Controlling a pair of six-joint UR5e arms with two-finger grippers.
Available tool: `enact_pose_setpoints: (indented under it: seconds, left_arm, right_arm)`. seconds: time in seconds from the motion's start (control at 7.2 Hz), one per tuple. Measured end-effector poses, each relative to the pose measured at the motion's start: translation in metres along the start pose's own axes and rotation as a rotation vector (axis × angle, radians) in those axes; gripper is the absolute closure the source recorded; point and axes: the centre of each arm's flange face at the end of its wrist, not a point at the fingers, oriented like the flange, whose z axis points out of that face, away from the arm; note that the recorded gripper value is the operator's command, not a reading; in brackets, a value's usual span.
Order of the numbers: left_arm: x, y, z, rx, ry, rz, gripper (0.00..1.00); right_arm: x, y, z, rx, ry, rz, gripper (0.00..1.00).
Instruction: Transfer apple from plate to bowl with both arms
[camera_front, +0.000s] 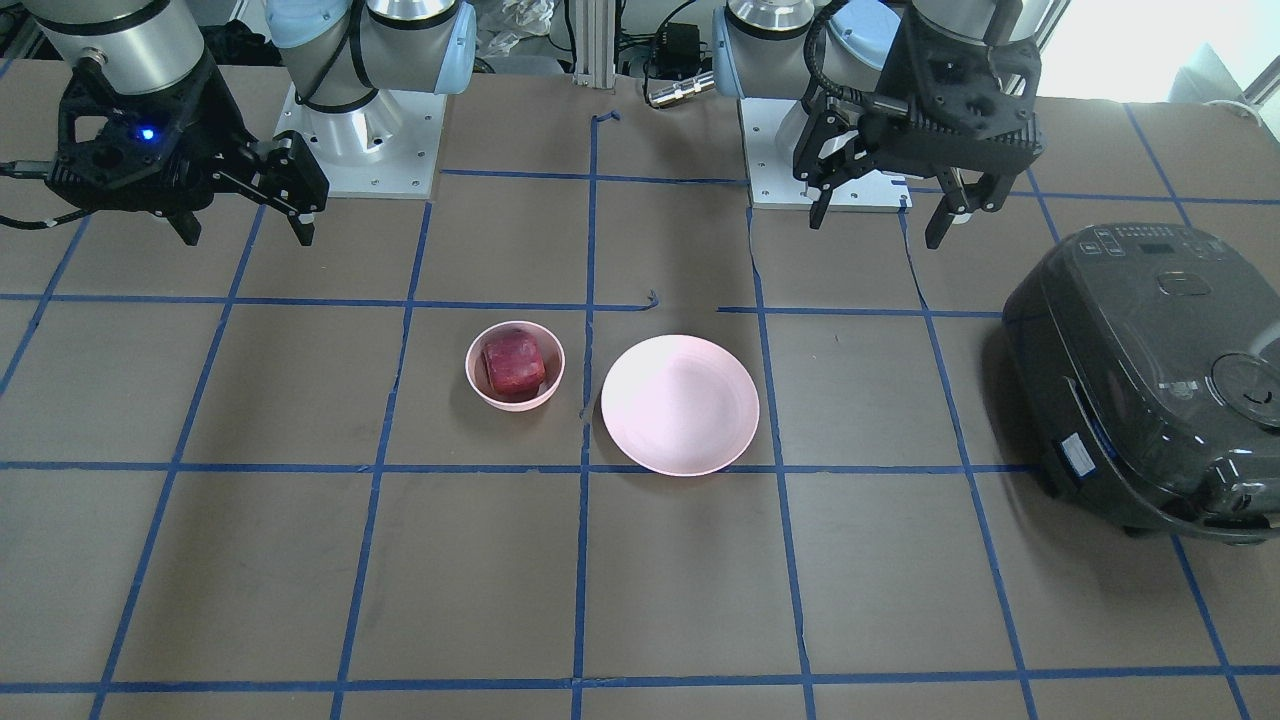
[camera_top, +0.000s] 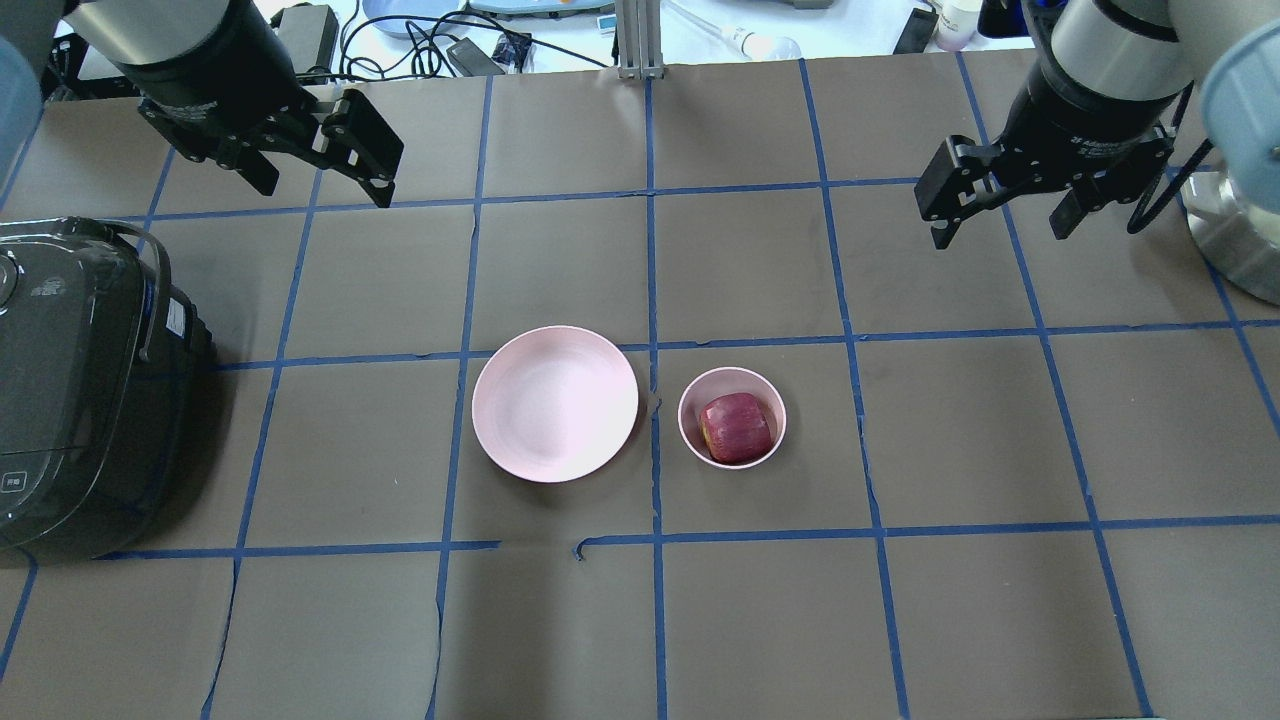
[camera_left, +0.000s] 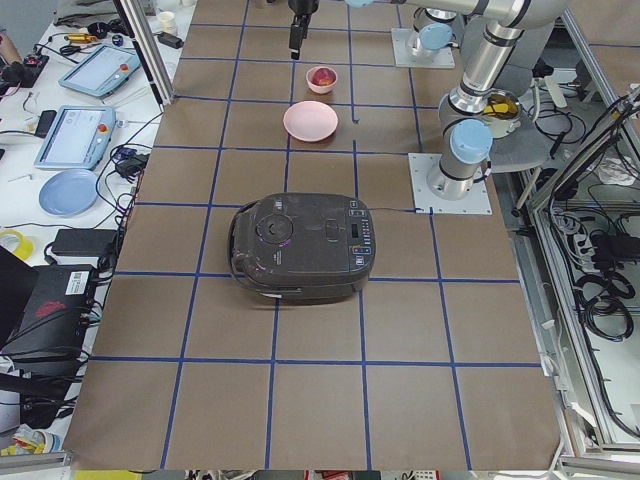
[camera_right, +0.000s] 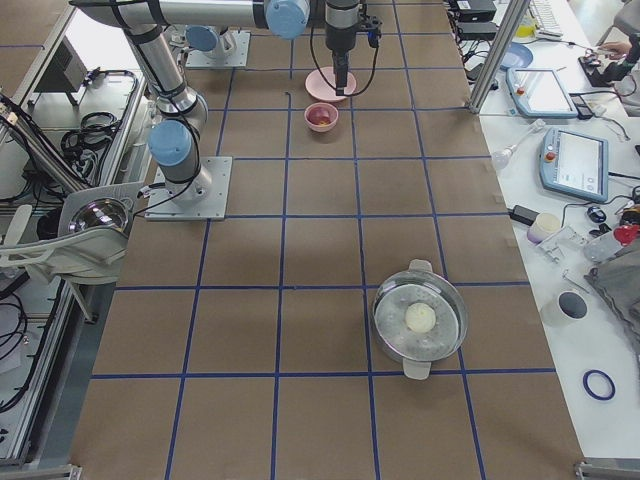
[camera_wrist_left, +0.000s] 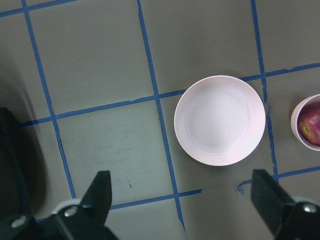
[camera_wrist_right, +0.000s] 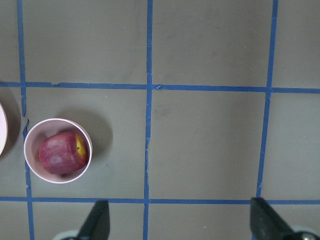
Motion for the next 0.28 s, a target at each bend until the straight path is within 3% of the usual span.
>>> enact_pose_setpoints:
  seconds: [0.28]
  left_arm:
    - [-0.0013, 0.0001, 0.0008, -0.001, -0.001, -0.002, 0.00]
  right_arm:
    - [0.0002, -0.0003, 0.0001, 0.000, -0.001, 0.001, 0.00]
